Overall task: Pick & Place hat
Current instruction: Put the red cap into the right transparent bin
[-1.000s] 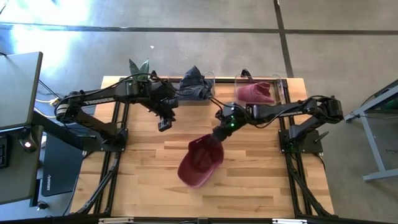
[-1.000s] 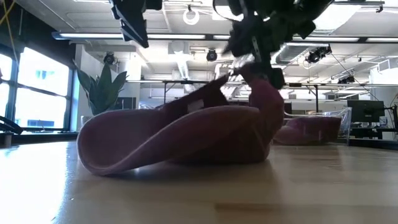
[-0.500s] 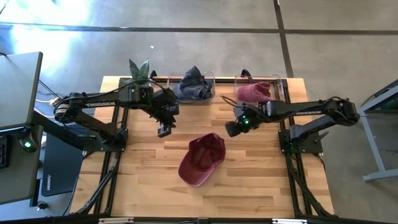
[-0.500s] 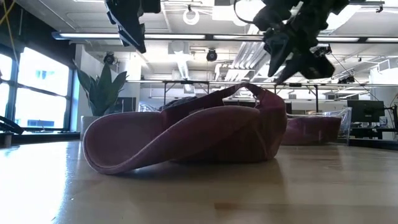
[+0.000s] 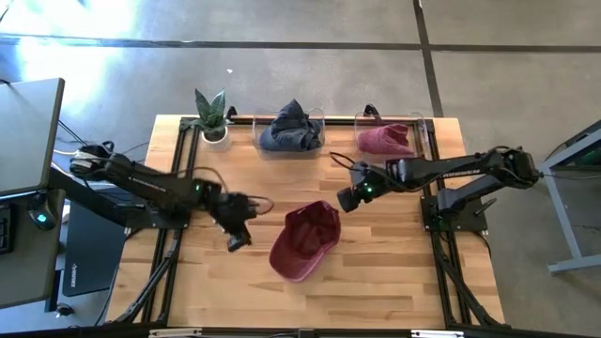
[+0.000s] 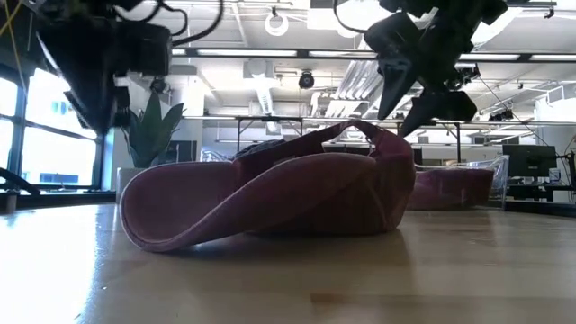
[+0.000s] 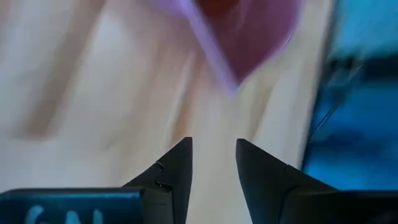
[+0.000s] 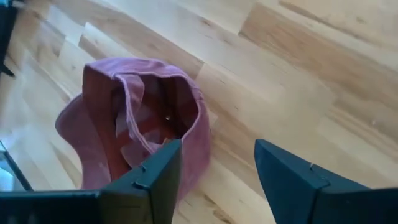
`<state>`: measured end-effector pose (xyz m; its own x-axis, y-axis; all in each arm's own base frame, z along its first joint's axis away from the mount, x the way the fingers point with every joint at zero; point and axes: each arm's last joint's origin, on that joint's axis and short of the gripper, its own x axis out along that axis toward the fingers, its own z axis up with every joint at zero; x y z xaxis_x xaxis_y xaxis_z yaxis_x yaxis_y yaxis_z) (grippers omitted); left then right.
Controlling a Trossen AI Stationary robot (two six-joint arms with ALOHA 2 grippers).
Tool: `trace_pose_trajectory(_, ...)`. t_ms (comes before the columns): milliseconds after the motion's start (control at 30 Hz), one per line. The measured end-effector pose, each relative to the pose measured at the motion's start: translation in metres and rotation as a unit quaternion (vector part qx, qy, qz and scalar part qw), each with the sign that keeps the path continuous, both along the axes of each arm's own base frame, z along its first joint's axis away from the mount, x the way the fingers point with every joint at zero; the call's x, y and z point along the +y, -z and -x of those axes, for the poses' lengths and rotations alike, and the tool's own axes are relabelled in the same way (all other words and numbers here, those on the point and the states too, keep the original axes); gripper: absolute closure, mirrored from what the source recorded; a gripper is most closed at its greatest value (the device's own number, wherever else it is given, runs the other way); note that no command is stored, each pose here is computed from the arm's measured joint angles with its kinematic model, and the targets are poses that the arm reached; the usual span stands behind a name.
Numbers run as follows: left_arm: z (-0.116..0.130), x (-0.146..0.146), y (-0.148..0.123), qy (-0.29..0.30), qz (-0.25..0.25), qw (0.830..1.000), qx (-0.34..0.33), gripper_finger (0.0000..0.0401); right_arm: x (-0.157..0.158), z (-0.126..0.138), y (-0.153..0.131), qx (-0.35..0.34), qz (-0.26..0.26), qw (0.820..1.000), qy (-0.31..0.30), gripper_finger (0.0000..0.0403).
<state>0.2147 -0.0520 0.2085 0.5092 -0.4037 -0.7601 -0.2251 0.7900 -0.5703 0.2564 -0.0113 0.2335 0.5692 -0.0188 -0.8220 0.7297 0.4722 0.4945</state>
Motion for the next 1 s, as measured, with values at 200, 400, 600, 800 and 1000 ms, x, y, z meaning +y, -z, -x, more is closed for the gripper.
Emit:
trace_pose_trajectory(200, 0.002, -0.024, 0.034, -0.149, 0.134, 0.977, -0.073, 0.028, 0.003, 0.005, -0.008, -0.017, 0.019, 0.998, -0.054, 0.0218)
trace_pose_trajectory(400, -0.009, -0.033, 0.051, -0.22, 0.101, 0.965, -0.104, 0.0232, 0.031, 0.016, -0.018, -0.028, 0.033, 0.991, -0.127, 0.0231)
trace_pose_trajectory(600, -0.031, -0.041, 0.064, -0.23, 0.105, 0.964, -0.078, 0.016, 0.061, 0.04, -0.026, -0.007, 0.079, 0.985, -0.155, 0.0248)
trace_pose_trajectory(800, -0.062, -0.054, 0.068, -0.184, 0.084, 0.977, -0.07, 0.0176, 0.081, 0.06, -0.037, -0.028, 0.115, 0.983, -0.142, 0.0263)
trace_pose_trajectory(1000, -0.096, -0.041, 0.057, -0.106, 0.003, 0.993, -0.049, 0.0292, 0.098, 0.075, -0.044, -0.058, 0.096, 0.985, -0.128, 0.0269)
